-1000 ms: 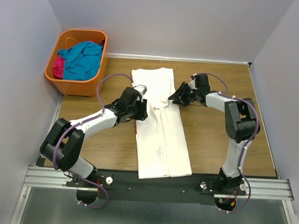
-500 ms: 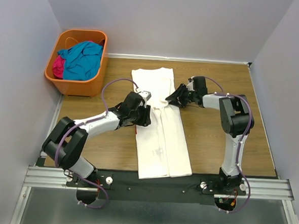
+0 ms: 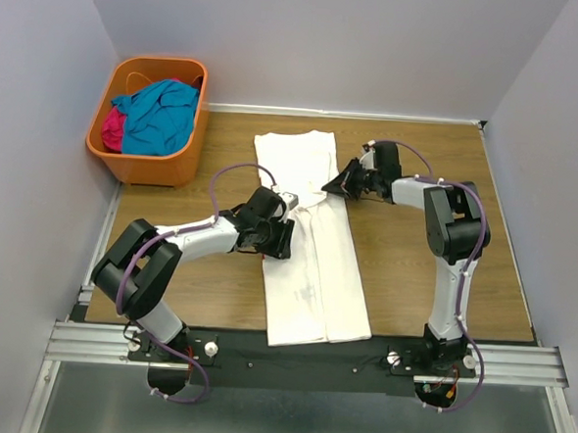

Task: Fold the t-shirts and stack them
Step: Fold the tshirt

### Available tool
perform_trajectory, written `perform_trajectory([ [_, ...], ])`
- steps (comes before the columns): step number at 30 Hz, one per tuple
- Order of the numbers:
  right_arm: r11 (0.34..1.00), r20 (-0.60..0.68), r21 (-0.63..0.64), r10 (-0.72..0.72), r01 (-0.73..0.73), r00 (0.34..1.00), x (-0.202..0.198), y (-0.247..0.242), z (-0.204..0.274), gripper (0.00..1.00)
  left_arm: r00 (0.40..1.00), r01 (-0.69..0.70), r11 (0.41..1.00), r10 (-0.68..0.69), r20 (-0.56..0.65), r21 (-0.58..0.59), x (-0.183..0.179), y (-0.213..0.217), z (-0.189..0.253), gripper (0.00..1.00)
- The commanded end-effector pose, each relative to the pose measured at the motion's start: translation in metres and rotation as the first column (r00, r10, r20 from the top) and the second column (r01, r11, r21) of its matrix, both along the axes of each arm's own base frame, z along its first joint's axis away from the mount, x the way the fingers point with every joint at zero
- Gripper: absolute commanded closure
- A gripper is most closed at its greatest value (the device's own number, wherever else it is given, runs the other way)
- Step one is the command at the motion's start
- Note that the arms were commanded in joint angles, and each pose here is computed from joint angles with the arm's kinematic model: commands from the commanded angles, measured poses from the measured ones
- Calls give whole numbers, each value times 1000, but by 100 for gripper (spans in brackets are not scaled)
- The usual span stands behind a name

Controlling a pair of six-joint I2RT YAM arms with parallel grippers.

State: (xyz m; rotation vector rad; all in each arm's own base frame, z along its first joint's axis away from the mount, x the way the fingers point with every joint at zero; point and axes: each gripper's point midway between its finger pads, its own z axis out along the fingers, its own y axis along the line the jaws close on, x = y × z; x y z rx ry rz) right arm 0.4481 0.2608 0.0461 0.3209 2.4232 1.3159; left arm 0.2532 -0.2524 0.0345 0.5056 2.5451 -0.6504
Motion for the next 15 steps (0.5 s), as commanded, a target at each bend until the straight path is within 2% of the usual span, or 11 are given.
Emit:
perform_trajectory([
  [1, 999, 47, -41, 0, 2, 999, 15, -14, 2, 97, 995, 65, 998, -64, -82, 13, -23, 3, -10, 51],
  [7, 996, 56, -89, 11, -6, 998, 17, -26, -1, 97, 989, 95, 995, -93, -119, 11, -34, 4, -11, 51],
  [12, 994, 7, -102, 29, -29, 1000, 6, -28, -15, 96, 983, 117, 993, -113, -145, 17, -41, 7, -14, 51],
  [15, 994, -3, -102, 43, -43, 999, 2, -28, -21, 88, 979, 130, 991, -127, -161, 9, -46, 6, -14, 51],
])
